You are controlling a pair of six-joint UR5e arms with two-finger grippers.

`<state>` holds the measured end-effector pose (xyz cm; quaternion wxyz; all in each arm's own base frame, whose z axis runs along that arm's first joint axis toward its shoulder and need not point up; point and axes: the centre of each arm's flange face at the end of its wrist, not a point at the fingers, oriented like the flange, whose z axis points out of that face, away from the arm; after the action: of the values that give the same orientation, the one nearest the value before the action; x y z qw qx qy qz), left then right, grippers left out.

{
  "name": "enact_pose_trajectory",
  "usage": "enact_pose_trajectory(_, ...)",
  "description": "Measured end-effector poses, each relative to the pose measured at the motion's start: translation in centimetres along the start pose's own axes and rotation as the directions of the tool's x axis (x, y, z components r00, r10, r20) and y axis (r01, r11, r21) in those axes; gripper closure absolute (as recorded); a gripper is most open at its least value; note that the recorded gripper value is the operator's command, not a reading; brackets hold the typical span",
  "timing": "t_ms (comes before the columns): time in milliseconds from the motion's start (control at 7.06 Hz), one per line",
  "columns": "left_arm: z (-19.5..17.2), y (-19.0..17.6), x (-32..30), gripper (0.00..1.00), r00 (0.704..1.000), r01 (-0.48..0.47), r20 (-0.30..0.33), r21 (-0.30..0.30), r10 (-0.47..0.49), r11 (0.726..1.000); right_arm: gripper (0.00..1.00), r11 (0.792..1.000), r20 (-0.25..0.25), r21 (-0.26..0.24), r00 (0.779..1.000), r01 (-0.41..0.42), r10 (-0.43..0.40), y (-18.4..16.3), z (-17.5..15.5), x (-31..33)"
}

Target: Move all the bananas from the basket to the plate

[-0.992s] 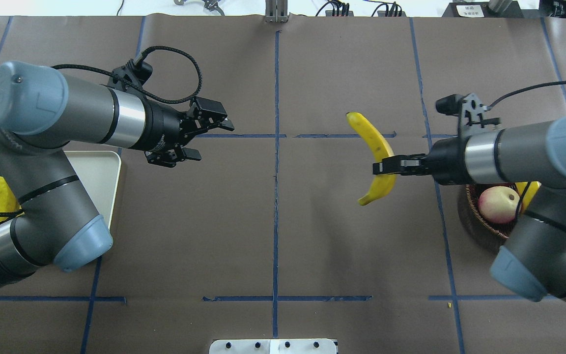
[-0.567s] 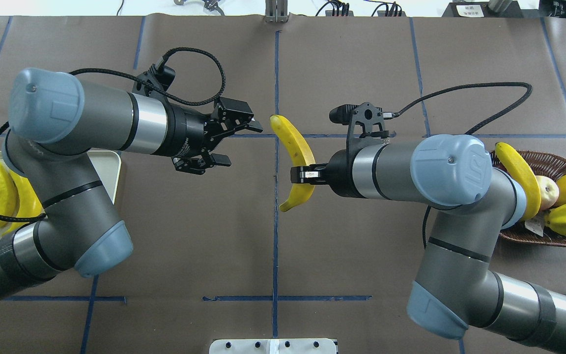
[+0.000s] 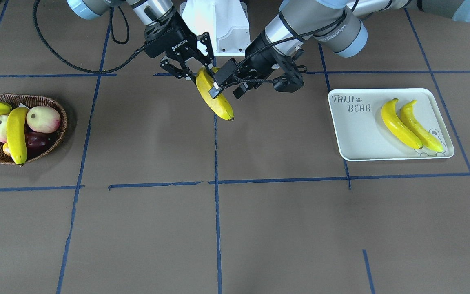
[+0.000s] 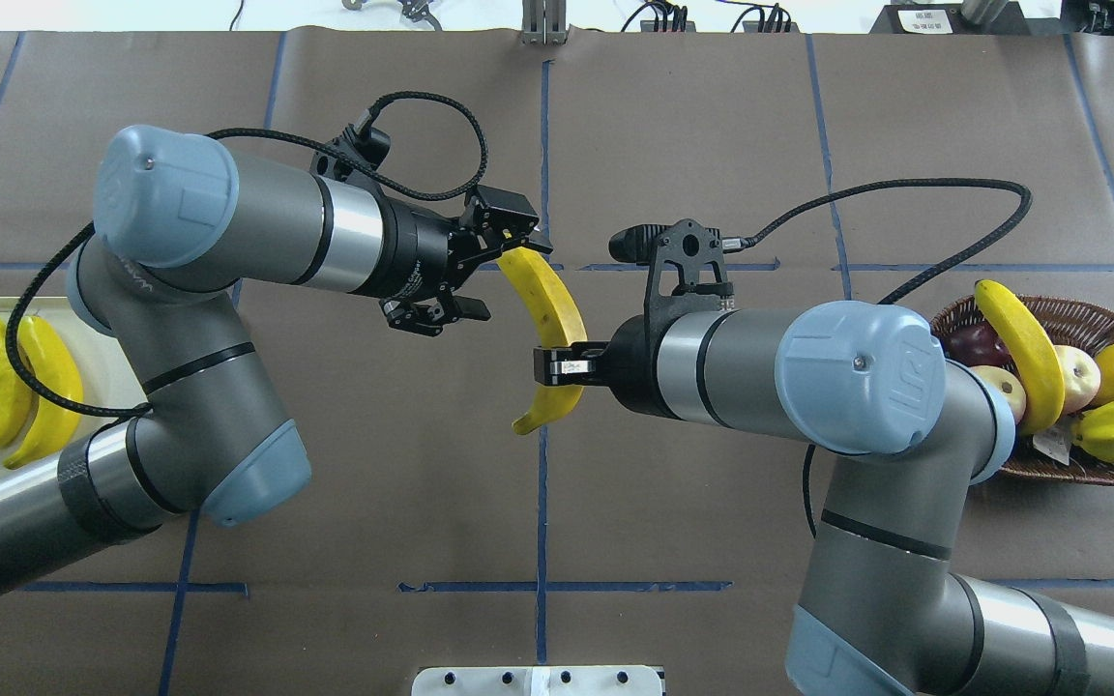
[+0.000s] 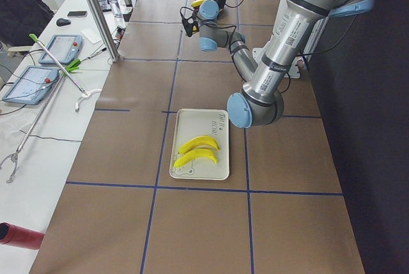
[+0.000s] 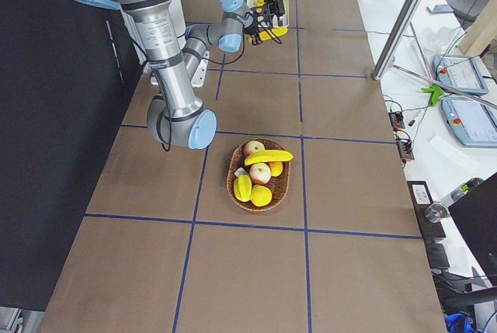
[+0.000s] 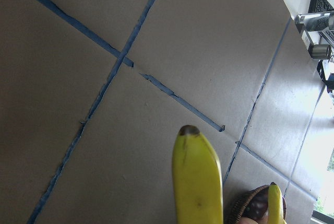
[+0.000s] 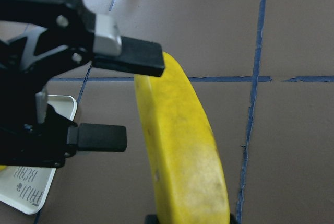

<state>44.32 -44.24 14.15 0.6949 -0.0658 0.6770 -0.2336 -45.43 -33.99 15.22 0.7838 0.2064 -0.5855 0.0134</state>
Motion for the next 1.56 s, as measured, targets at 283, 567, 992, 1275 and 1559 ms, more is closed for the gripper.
enact_pose_trajectory(283, 0.6, 0.1, 0.5, 0.38, 1.000, 0.000, 0.000, -0.002, 0.000, 1.000, 0.98, 1.000, 0.004, 0.000, 1.000, 0.004, -0.004, 0.6, 0.1, -0.4)
enact_pose_trajectory(567, 1.1, 0.3, 0.4, 1.00, 1.000, 0.000, 0.005, -0.007, 0.000, 1.000, 0.80, 1.000, 0.011, 0.002, 1.000, 0.006, -0.006, 0.7, -0.2, -0.6)
enact_pose_trajectory(992, 1.1, 0.4, 0.4, 1.00, 1.000, -0.001, 0.007, -0.009, 0.001, 1.000, 0.00, 1.000, 0.012, 0.005, 1.000, 0.006, -0.006, 0.8, -0.5, -0.8)
enact_pose_trajectory(1275, 0.9, 0.0, 0.4, 1.00, 1.000, -0.001, 0.006, -0.003, 0.001, 1.000, 0.00, 1.000, 0.017, 0.018, 1.000, 0.006, -0.006, 0.8, -1.2, -0.9)
enact_pose_trajectory(1559, 0.5, -1.6, -0.2, 1.00, 1.000, 0.006, 0.031, 0.025, -0.007, 1.000, 0.00, 1.000, 0.014, 0.004, 1.000, 0.006, -0.006, 0.7, -4.1, -1.8)
